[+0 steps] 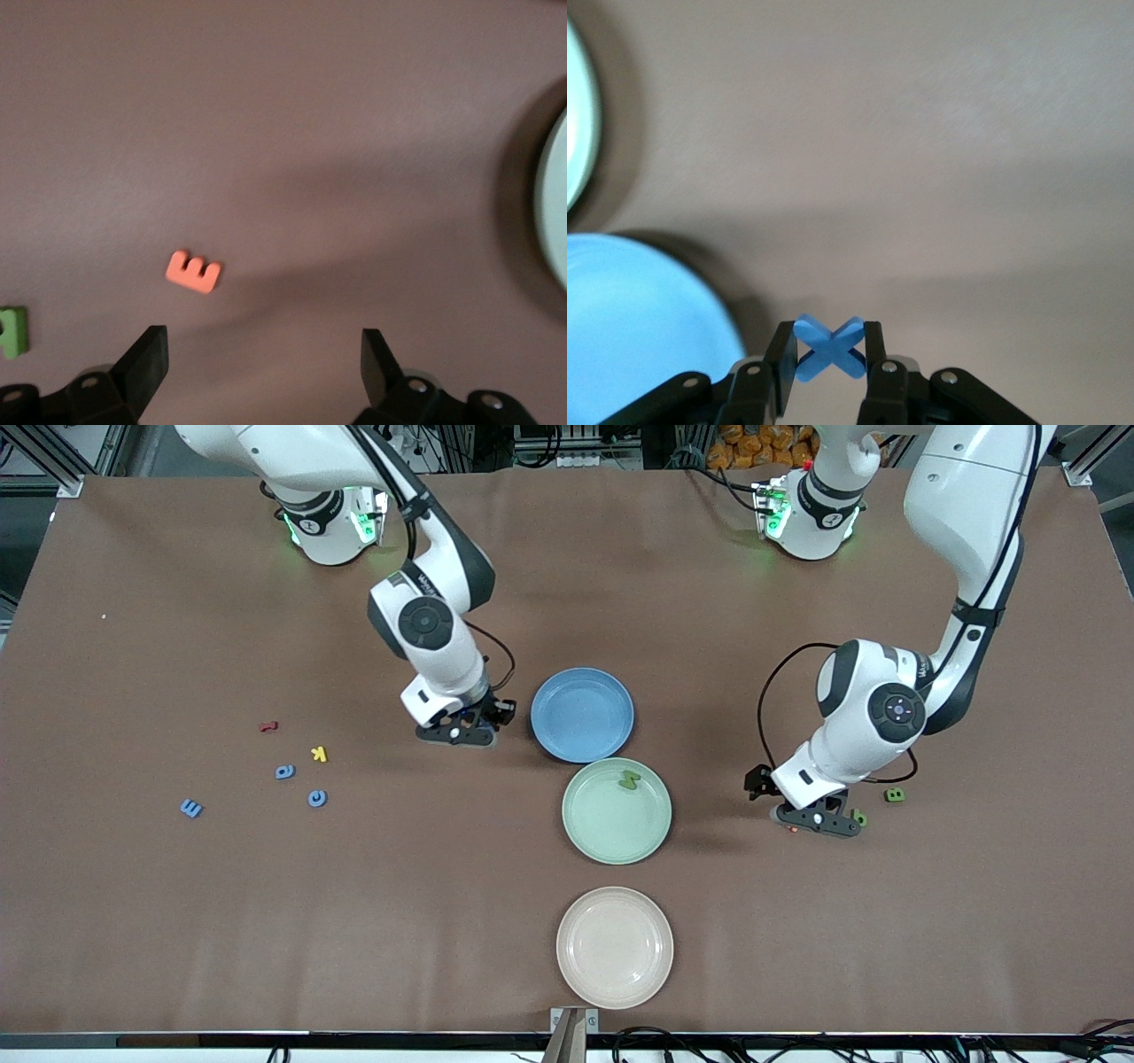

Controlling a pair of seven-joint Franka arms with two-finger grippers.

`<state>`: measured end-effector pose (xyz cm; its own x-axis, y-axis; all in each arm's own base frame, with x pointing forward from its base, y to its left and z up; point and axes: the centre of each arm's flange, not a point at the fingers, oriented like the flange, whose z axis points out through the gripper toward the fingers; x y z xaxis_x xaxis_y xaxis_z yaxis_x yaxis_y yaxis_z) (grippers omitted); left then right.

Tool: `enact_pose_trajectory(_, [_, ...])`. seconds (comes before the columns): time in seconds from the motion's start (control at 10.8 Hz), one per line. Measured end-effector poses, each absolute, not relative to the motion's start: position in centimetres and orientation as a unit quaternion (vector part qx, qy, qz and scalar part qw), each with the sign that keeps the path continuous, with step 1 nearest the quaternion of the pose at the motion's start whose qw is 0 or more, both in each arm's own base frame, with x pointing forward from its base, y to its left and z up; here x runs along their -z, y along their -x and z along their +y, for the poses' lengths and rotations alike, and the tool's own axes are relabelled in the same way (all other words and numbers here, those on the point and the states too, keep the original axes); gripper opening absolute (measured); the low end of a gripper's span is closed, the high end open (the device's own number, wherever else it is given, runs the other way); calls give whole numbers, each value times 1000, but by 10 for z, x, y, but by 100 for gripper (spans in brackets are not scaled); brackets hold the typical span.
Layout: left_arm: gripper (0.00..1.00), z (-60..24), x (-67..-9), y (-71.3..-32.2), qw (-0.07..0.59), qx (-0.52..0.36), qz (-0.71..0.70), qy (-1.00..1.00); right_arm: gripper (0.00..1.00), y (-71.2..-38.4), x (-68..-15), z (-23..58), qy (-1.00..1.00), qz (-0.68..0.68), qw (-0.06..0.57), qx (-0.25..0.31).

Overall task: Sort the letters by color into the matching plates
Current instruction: 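Drop X on the blue plate with the right gripper while the left returns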

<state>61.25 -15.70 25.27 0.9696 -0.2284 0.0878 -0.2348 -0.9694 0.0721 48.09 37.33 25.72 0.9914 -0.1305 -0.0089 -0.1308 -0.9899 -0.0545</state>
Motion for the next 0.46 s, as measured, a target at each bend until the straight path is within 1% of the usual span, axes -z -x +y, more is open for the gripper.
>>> enact_pose_trajectory(0.46, [97, -94, -237, -578, 26, -8, -235, -972, 36, -444, -258, 442, 996, 84, 37, -1])
